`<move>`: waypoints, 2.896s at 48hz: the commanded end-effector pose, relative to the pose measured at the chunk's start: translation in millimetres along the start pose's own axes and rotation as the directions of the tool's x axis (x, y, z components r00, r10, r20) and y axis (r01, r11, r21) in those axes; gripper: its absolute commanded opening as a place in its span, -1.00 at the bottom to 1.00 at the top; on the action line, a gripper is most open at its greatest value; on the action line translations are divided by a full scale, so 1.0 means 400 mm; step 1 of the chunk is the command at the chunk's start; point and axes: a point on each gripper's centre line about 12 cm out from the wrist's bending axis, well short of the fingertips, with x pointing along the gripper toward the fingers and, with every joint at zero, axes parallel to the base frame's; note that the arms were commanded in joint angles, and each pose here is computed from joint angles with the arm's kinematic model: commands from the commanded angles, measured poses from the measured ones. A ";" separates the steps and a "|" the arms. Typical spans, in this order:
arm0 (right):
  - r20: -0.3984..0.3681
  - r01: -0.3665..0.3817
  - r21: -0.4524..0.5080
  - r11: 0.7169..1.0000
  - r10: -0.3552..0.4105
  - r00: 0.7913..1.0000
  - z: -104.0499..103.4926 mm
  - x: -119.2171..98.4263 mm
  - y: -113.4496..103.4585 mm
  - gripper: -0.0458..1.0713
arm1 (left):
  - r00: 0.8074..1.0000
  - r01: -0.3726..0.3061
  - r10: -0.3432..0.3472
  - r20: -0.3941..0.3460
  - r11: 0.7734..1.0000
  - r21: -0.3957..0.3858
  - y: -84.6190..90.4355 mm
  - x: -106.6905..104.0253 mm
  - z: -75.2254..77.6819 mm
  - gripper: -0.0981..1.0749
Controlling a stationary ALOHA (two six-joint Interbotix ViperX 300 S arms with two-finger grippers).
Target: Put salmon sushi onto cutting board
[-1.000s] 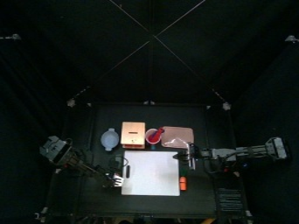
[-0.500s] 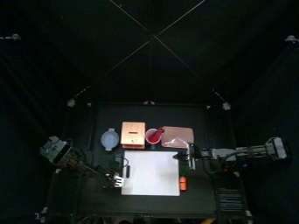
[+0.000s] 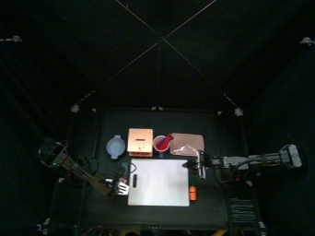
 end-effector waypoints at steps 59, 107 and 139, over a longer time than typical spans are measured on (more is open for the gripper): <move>-0.097 -0.001 0.001 1.000 0.001 0.995 -0.057 -0.012 0.001 -0.82 | 0.982 0.187 -0.187 0.008 0.973 -0.133 -0.424 0.194 0.181 0.33; -0.098 0.002 0.029 1.000 0.001 0.995 -0.059 -0.013 0.001 -0.82 | 0.983 0.182 -0.177 0.050 0.978 -0.107 -0.429 0.136 0.225 0.66; -0.007 -0.003 0.083 0.997 0.004 1.000 -0.003 -0.033 0.005 -0.82 | 0.921 0.289 -0.359 0.149 0.889 0.356 -0.279 -0.129 0.263 0.64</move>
